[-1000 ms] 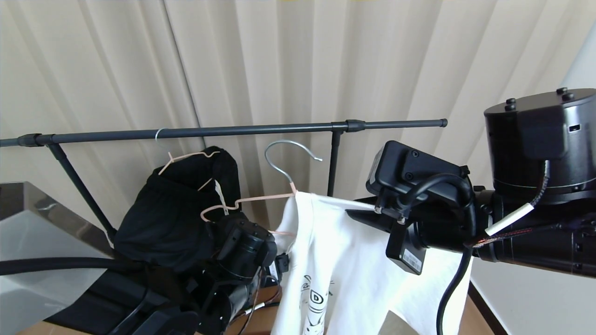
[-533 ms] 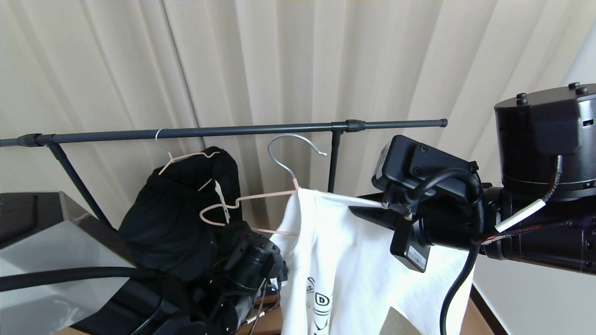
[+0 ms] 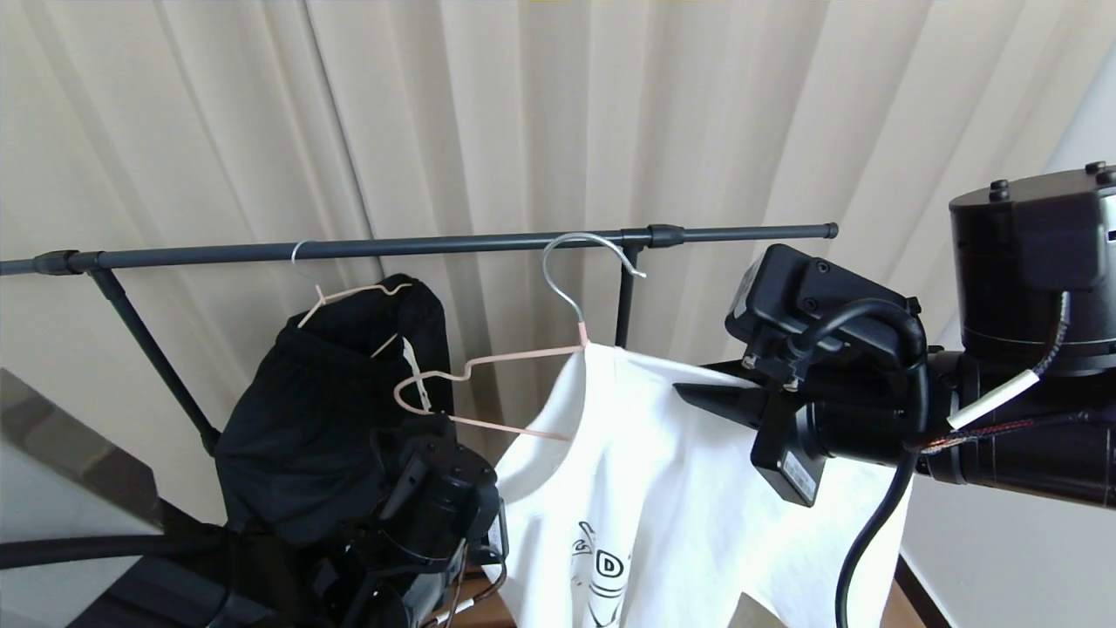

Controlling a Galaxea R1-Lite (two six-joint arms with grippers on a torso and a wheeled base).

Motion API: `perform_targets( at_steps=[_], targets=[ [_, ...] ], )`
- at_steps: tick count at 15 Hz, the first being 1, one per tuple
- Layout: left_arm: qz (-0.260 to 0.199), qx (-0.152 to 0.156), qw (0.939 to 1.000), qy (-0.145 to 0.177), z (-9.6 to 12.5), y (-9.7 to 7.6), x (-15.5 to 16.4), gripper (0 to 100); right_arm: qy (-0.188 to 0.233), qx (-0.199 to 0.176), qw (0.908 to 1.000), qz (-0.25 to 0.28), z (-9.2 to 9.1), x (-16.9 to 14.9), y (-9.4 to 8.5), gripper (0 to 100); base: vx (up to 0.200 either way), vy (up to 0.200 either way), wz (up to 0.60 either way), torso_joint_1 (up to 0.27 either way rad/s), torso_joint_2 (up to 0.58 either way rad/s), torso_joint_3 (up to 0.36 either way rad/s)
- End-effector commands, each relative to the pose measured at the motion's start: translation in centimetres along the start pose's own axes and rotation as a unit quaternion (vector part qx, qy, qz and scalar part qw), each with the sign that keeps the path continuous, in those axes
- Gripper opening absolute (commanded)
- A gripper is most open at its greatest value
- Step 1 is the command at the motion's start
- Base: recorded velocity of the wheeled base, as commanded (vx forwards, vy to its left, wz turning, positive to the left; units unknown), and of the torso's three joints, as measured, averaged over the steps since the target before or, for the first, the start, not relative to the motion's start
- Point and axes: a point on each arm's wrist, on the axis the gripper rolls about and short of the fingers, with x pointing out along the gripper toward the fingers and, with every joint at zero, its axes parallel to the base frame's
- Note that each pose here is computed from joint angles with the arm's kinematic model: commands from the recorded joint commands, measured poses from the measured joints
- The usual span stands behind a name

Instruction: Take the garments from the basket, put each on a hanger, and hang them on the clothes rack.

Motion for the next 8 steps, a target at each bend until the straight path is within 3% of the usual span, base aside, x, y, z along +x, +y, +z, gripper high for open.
perform_targets(
  at_steps=[1, 6, 8],
  targets=[
    [-0.013, -0.007, 0.9996, -0.024, 1.2, 0.1, -1.3, 0, 0.006, 0.003, 1.0, 0.0, -0.6, -0.4, 0.0, 0, 0.0, 0.0, 0.0, 0.0, 0.0, 0.0],
    [-0.012, 0.002, 0.9992, -0.039, 2.3, 0.2, -1.4, 0, -0.018, 0.018, 0.9997, -0.005, -3.6, -0.1, 0.0, 0, 0.0, 0.0, 0.0, 0.0, 0.0, 0.0],
    [-0.004, 0.001, 0.9992, -0.04, 2.5, 0.6, -1.0, 0, -0.029, 0.042, 0.9987, 0.001, -4.8, 0.0, 0.2, 0, 0.0, 0.0, 0.0, 0.0, 0.0, 0.0]
  ],
)
